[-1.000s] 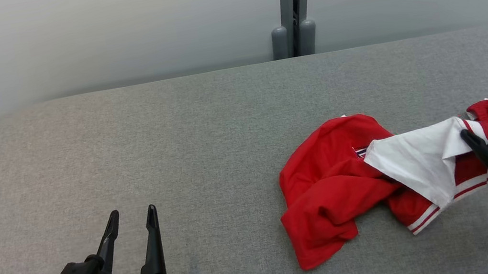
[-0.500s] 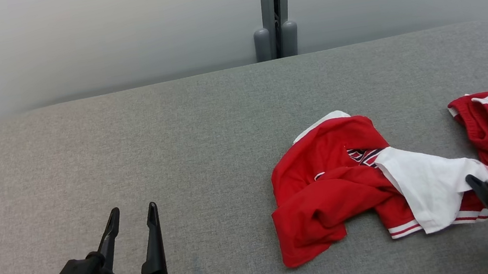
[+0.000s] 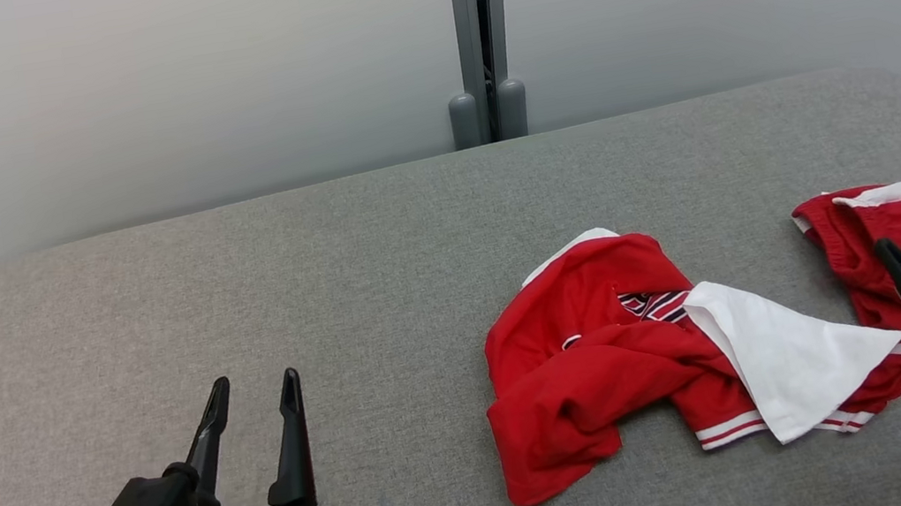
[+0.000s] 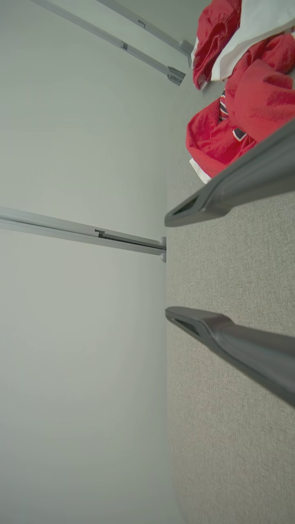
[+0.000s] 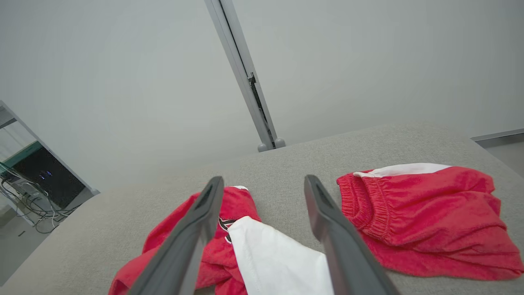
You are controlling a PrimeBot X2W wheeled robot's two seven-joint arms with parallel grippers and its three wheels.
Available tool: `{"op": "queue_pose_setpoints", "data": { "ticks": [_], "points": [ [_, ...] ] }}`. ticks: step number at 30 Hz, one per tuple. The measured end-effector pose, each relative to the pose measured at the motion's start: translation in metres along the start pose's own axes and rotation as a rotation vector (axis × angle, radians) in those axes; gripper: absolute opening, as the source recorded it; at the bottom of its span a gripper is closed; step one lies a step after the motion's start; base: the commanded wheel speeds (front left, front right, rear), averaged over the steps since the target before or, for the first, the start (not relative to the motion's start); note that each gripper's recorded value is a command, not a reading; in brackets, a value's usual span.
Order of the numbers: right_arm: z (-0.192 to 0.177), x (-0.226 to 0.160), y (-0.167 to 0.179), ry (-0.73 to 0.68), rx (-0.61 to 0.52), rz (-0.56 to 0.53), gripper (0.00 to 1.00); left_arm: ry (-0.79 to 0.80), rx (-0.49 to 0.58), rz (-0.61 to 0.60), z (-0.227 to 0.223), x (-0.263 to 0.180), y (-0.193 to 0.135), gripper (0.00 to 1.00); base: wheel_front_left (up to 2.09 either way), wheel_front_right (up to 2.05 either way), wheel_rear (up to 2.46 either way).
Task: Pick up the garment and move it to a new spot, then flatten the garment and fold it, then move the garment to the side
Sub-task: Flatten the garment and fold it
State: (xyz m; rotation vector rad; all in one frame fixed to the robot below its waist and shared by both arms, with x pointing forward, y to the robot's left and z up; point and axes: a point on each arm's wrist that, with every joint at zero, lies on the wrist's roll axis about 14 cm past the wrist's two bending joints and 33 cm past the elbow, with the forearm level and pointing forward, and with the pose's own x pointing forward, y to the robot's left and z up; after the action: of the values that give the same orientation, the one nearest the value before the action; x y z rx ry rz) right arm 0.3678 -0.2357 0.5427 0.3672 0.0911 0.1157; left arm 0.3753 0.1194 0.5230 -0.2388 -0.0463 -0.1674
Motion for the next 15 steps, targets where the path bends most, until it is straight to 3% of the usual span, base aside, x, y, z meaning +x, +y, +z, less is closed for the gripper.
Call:
{"op": "queue_pose_setpoints", "data": {
  "ticks": [5,10,15],
  "points": [
    [0.013,-0.010,0.014,-0.110,0.025,0.008,1.00,-0.015,-0.006,-0.015,0.007,0.001,-0.006,1.00,0.00,0.00,0.00],
    [0.003,-0.017,0.022,-0.122,0.045,0.002,1.00,-0.013,-0.008,-0.025,0.008,0.001,-0.009,1.00,0.00,0.00,0.00],
    [0.006,-0.020,0.021,-0.135,0.030,-0.012,1.00,0.138,-0.053,-0.151,-0.017,-0.006,-0.043,1.00,0.00,0.00,0.00]
  ]
}}
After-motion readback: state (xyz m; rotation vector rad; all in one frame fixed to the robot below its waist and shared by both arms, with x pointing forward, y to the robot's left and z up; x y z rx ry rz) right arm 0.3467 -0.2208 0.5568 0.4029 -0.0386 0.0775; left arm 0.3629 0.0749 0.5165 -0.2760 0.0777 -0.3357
